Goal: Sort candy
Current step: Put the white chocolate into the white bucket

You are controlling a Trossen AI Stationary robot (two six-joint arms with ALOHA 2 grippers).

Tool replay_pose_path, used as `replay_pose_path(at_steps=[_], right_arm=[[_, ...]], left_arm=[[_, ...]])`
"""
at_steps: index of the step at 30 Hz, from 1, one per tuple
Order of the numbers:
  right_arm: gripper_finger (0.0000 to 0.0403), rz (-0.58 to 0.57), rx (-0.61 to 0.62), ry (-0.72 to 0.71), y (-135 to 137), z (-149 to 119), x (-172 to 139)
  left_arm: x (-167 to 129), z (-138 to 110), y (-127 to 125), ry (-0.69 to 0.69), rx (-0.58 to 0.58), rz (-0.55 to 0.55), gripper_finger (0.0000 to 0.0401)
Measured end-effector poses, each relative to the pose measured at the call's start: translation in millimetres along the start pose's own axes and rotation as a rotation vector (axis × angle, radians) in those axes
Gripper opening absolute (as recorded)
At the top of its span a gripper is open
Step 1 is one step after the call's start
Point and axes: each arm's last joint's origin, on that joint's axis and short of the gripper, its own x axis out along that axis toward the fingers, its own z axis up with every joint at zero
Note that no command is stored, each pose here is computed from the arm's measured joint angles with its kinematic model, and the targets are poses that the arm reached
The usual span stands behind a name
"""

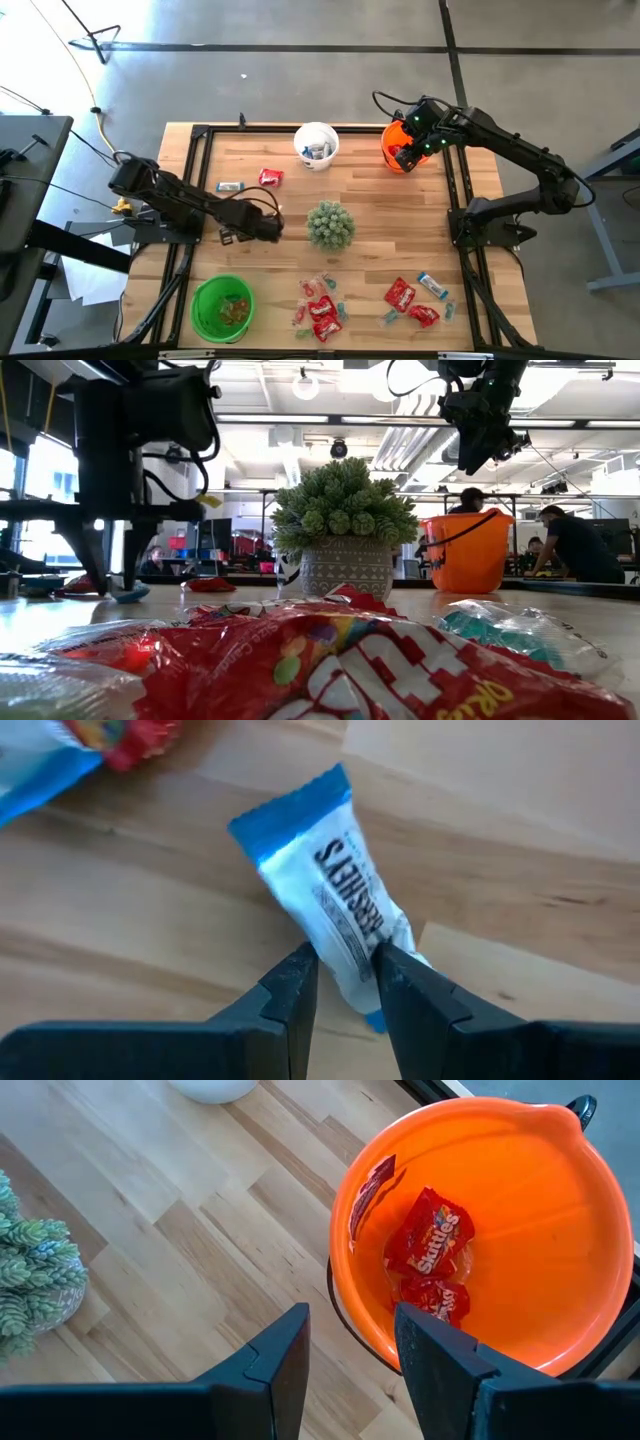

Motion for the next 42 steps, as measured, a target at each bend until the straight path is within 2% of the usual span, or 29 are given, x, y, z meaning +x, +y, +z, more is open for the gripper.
replay_pose_path(at_steps=[8, 15, 27, 35, 42], right_arm=[[0.0144, 0.0, 0.0, 0.0, 0, 0, 0], [0.0144, 0.0, 0.0, 0.0, 0, 0, 0], [0.0144, 0.0, 0.0, 0.0, 0, 0, 0], [0.0144, 0.0, 0.0, 0.0, 0, 0, 0], [0.0144, 0.0, 0.0, 0.0, 0, 0, 0]], left_arm=[[4, 2, 3, -0.009, 0.029, 0.009, 0.0083], [4, 2, 3, -0.01, 0.07, 0.015, 0.0008], [-11, 0, -8, -0.024, 0.124, 0.012, 0.0], [-38, 0, -32, -0.076, 0.205, -0.104, 0.0], [-62, 17, -61, -0.162, 0.326, -0.201, 0.0]])
